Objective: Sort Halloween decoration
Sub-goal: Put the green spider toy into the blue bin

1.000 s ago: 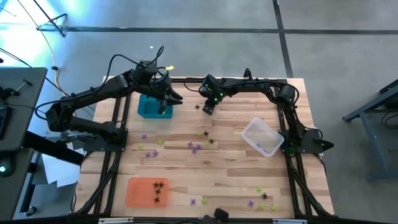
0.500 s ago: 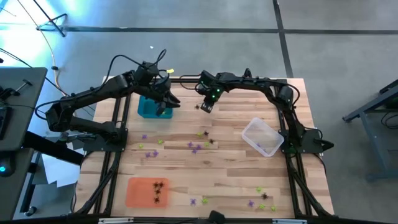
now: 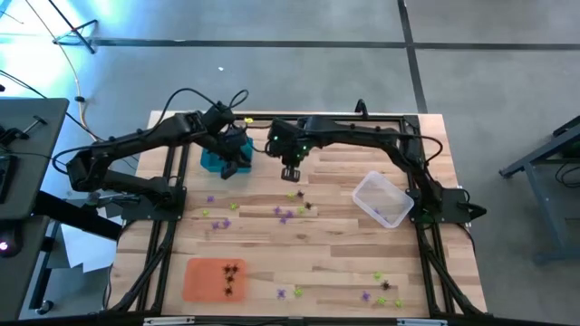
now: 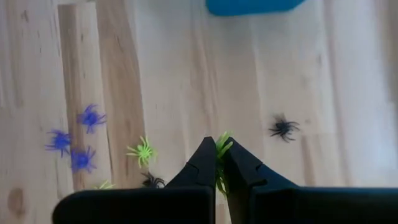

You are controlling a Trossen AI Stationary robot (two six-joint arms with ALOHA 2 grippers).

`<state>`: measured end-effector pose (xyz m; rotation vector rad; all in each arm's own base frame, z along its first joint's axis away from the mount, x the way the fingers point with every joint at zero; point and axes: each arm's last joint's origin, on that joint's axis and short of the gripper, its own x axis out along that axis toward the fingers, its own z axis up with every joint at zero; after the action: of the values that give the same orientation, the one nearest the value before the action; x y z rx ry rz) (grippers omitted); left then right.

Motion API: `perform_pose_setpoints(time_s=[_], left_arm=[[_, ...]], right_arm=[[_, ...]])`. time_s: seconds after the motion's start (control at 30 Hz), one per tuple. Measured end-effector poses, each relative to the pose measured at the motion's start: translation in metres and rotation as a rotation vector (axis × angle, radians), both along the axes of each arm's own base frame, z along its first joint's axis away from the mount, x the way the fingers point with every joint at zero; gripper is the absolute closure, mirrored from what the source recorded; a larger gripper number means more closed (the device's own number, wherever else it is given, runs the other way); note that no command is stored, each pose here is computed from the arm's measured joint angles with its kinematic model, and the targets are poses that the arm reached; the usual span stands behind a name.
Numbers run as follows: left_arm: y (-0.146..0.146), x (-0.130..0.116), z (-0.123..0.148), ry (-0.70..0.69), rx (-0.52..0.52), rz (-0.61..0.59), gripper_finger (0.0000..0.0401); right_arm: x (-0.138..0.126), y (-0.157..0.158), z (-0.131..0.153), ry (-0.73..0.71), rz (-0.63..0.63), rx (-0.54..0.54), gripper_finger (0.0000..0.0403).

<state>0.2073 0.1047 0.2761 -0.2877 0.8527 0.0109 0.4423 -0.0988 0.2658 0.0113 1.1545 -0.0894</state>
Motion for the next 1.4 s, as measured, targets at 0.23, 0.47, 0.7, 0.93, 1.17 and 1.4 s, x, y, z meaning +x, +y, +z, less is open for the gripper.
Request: perform_pose_setpoints(time_s=[0.23, 0.47, 0.7, 0.93, 1.17, 1.4], left_arm=[[-0.004, 0.004, -0.01, -0.025, 0.007, -0.016, 0.0307], [-0.008, 0.01, -0.007, -0.069, 0.029, -0.041, 0.0307], [-0.012, 0.013, -0.007, -0.08, 0.024, -0.051, 0.0307], [-0.017, 0.029, 0.007, -0.259, 0.129, -0.111, 0.0307], [-0.017, 0.037, 0.009, -0.408, 0.238, -0.131, 0.0307], [-0.015, 0.04, -0.007, -0.677, 0.33, -0.051, 0.0307]], right_arm=[[-0.014, 0.029, 0.024, 0.107, -0.044, -0.167, 0.0402], [-0.049, 0.032, 0.058, 0.168, -0.195, -0.249, 0.0403], [-0.069, 0.025, 0.091, 0.065, -0.284, -0.295, 0.0403], [-0.066, 0.027, 0.093, -0.185, -0.215, -0.235, 0.0403], [-0.105, 0.035, 0.055, -0.422, -0.27, -0.187, 0.0403], [-0.137, 0.05, 0.033, -0.87, -0.286, -0.135, 0.04]])
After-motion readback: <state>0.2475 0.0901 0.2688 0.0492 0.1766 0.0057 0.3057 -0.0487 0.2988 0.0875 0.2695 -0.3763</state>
